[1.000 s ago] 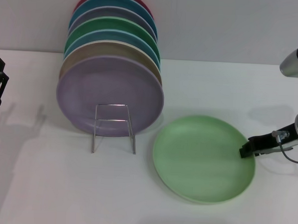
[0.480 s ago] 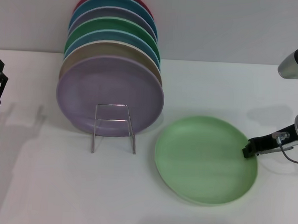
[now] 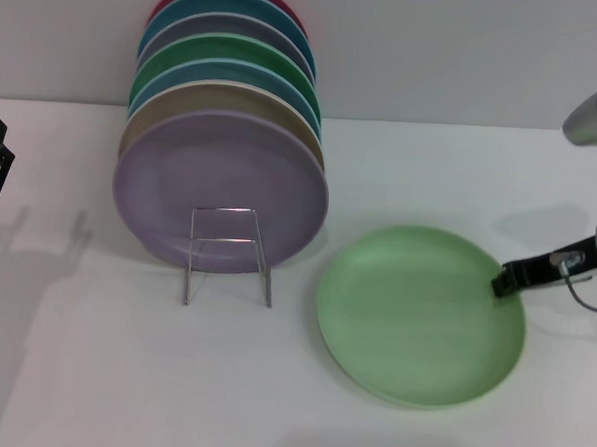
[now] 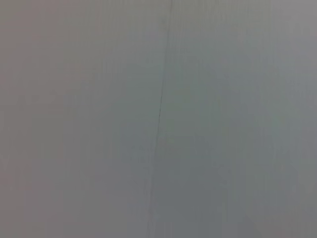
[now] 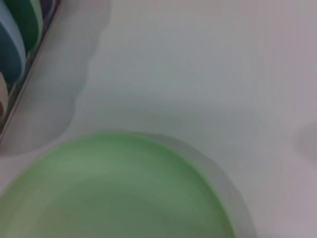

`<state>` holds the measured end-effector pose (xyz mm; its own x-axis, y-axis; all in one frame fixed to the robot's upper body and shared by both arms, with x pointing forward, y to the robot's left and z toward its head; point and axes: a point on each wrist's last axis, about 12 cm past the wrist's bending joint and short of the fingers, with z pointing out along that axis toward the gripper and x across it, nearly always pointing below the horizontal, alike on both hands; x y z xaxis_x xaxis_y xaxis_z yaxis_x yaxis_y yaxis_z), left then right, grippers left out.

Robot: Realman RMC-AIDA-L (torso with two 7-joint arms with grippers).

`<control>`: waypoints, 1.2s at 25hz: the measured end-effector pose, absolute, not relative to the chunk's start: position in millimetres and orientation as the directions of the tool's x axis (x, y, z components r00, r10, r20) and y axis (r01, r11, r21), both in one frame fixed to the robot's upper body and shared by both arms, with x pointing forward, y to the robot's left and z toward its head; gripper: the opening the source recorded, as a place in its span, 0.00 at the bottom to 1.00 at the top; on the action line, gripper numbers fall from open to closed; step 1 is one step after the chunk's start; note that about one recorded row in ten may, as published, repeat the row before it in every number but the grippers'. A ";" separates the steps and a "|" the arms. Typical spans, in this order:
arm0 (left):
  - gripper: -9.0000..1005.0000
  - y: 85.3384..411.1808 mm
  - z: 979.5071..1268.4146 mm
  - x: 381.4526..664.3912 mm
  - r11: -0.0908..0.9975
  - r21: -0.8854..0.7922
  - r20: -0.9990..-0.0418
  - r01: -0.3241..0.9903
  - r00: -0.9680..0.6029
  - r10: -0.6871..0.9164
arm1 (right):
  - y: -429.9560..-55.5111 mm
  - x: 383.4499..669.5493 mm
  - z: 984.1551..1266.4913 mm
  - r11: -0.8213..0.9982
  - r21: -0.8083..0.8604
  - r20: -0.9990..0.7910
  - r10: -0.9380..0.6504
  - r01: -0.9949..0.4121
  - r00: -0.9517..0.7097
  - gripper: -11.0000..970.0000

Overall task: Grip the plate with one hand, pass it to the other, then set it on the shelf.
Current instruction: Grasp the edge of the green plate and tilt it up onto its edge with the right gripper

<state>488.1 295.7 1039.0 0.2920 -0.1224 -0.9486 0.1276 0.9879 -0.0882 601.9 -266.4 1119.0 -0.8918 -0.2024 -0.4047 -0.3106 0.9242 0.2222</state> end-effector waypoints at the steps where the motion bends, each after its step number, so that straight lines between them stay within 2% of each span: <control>1: 0.74 295.8 1038.9 487.9 0.988 -0.088 -0.949 0.127 0.292 -0.122 | -267.1 601.9 1121.0 0.925 0.216 -0.420 -0.201 -0.313 -0.885 0.06; 14: 0.74 295.8 1039.3 487.5 0.988 -0.090 -0.947 0.128 0.296 -0.125 | -272.6 590.3 1159.6 0.925 0.061 -0.621 -0.259 -0.375 -0.740 0.03; 22: 0.74 297.9 1040.7 483.9 0.988 -0.086 -0.941 0.126 0.316 -0.122 | -275.2 574.2 1179.8 0.926 -0.110 -0.743 -0.319 -0.362 -0.589 0.03; 30: 0.74 301.6 1042.0 472.6 0.989 -0.087 -0.927 0.117 0.353 -0.123 | -288.7 557.6 1172.1 0.940 -0.230 -0.846 -0.321 -0.251 -0.426 0.03</control>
